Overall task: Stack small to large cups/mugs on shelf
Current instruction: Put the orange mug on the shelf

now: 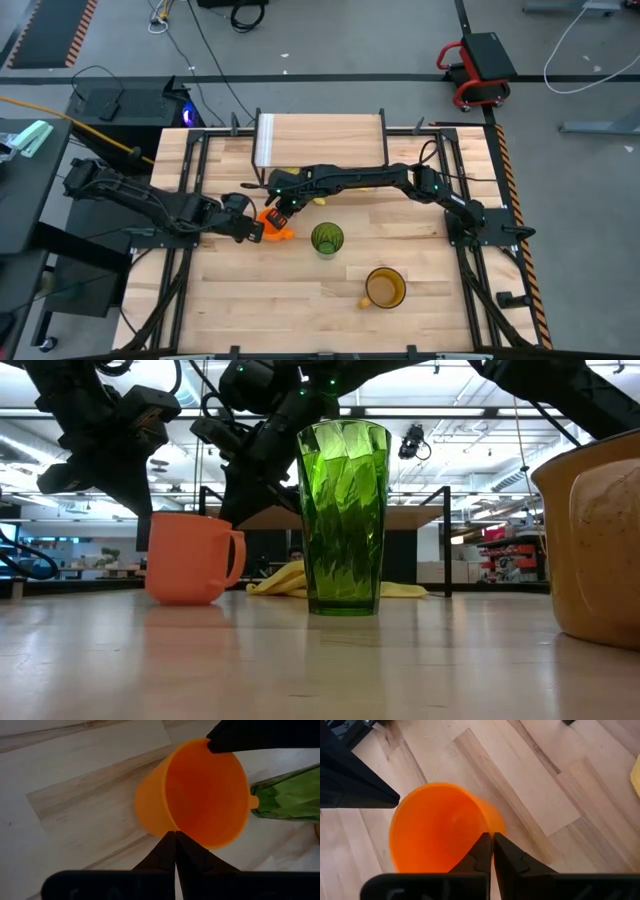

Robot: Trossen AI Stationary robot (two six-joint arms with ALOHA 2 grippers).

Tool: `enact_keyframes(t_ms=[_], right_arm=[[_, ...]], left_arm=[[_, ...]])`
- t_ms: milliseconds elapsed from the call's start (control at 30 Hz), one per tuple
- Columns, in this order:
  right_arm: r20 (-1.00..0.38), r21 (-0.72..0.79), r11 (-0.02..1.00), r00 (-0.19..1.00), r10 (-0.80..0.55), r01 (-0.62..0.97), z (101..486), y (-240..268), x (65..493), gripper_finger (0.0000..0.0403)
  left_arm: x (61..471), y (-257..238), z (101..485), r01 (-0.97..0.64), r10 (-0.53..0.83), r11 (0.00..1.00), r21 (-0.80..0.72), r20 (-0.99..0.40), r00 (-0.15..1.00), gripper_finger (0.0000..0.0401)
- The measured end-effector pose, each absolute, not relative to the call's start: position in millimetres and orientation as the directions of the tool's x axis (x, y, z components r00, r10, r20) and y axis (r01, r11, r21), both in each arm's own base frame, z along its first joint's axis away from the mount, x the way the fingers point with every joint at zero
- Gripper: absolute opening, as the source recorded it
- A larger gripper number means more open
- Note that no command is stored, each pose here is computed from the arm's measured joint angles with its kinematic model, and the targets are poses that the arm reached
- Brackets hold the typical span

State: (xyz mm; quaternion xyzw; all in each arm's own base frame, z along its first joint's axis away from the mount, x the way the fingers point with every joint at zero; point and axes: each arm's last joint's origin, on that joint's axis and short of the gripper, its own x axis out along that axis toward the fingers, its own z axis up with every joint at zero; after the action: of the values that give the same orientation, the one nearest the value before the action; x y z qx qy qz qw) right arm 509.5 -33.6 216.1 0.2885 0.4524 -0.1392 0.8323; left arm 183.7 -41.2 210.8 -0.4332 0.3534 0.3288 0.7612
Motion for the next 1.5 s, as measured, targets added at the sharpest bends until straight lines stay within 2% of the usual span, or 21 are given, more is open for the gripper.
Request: enact_keyframes(t_ms=[233,567,867,1233,1500], right_arm=[[-0.835,0.35,0.799,0.549,0.03,0.489,216,-34,509,0.0006],[-0.868,0.324,0.808,0.495,0.046,0.493,215,-33,503,0.0001],[-0.863,0.309,0.813,0.504,0.023,0.493,232,-36,496,0.0],[-0.873,0.331,0.798,0.484,0.057,0.504,233,-43,492,0.0],[-0.893,0.309,0.796,0.446,0.056,0.52,264,-54,479,0.0]], left_arm=[[184,-41,211,-0.805,0.194,0.413,-0.425,-0.823,0.534,0.0026],[189,-43,214,-0.774,0.18,0.419,-0.475,-0.792,0.583,0.001],[190,-43,215,-0.761,0.175,0.428,-0.488,-0.781,0.599,0.0026],[190,-43,215,-0.76,0.175,0.43,-0.487,-0.782,0.599,0.001],[187,-43,218,-0.748,0.159,0.436,-0.501,-0.775,0.612,0.0026]])
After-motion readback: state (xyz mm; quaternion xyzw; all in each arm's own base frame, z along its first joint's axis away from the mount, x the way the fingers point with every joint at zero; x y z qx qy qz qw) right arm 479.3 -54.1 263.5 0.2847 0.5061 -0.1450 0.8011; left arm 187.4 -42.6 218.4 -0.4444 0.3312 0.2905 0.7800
